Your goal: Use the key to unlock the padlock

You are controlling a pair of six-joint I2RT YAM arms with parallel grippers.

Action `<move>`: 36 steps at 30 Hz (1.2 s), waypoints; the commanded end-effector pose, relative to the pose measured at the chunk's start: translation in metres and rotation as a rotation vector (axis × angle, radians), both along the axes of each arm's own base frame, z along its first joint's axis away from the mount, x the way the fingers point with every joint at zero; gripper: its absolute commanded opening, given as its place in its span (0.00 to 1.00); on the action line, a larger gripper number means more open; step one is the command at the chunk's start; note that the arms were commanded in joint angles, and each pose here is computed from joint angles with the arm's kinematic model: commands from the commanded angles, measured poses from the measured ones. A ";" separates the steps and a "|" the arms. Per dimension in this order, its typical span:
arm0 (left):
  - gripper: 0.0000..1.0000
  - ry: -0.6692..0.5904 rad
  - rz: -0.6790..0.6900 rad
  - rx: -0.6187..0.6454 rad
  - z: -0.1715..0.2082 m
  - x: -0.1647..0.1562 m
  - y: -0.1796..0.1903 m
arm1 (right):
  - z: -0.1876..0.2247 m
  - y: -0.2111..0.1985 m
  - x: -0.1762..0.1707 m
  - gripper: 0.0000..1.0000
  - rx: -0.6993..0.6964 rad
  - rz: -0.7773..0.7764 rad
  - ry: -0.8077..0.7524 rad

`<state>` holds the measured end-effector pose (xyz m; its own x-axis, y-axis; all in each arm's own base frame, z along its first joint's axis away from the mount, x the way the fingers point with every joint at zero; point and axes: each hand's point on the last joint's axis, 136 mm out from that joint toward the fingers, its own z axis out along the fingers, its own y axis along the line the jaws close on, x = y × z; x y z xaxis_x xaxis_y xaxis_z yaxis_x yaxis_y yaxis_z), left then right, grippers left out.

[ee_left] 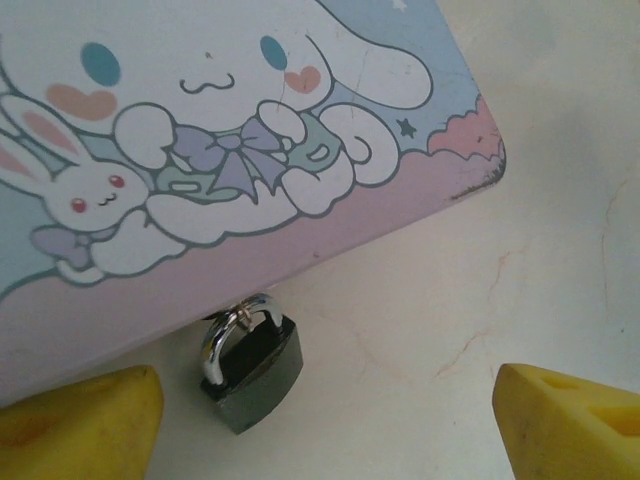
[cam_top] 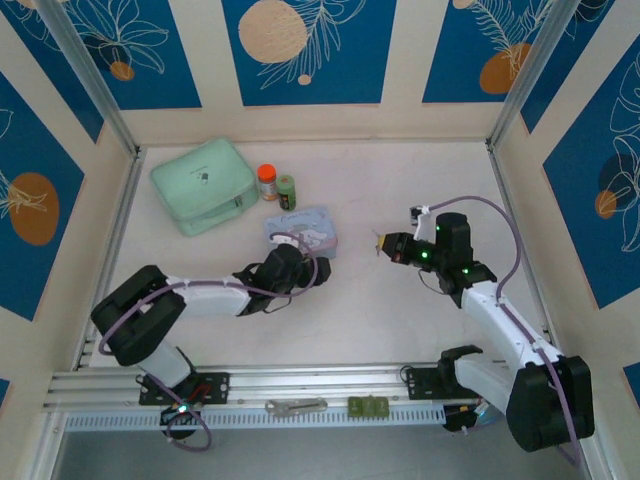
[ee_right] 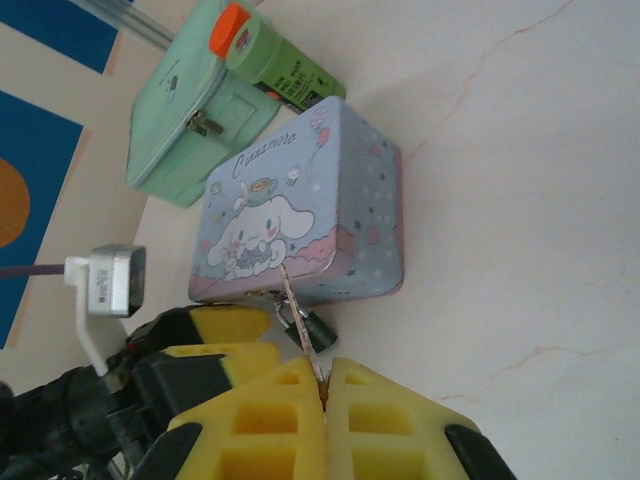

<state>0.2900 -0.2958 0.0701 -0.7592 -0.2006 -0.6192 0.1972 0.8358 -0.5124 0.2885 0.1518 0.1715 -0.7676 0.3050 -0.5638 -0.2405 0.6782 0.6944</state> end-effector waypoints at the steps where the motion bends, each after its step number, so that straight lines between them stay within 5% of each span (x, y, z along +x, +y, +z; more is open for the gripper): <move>1: 0.82 -0.036 0.026 -0.033 -0.001 0.010 -0.004 | -0.003 0.005 0.001 0.00 0.015 0.006 0.006; 7: 0.78 -0.032 0.092 0.011 -0.018 0.017 0.004 | 0.000 0.009 0.001 0.00 0.018 0.019 -0.004; 19: 0.53 -0.006 0.107 0.029 -0.053 0.026 -0.007 | 0.000 0.011 0.001 0.00 0.026 0.024 -0.007; 29: 0.02 -0.001 0.082 -0.036 -0.048 0.024 -0.016 | -0.014 0.020 -0.005 0.00 0.041 0.056 0.044; 36: 0.00 0.035 0.046 -0.163 -0.017 0.018 -0.024 | -0.034 0.033 -0.015 0.00 0.065 0.090 0.106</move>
<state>0.3132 -0.3126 0.0345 -0.7403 -0.3051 -0.5991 0.1293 0.8098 -0.5723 0.2803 0.1767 0.1420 -0.8308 0.2747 -0.4840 -0.2182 0.6394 0.7373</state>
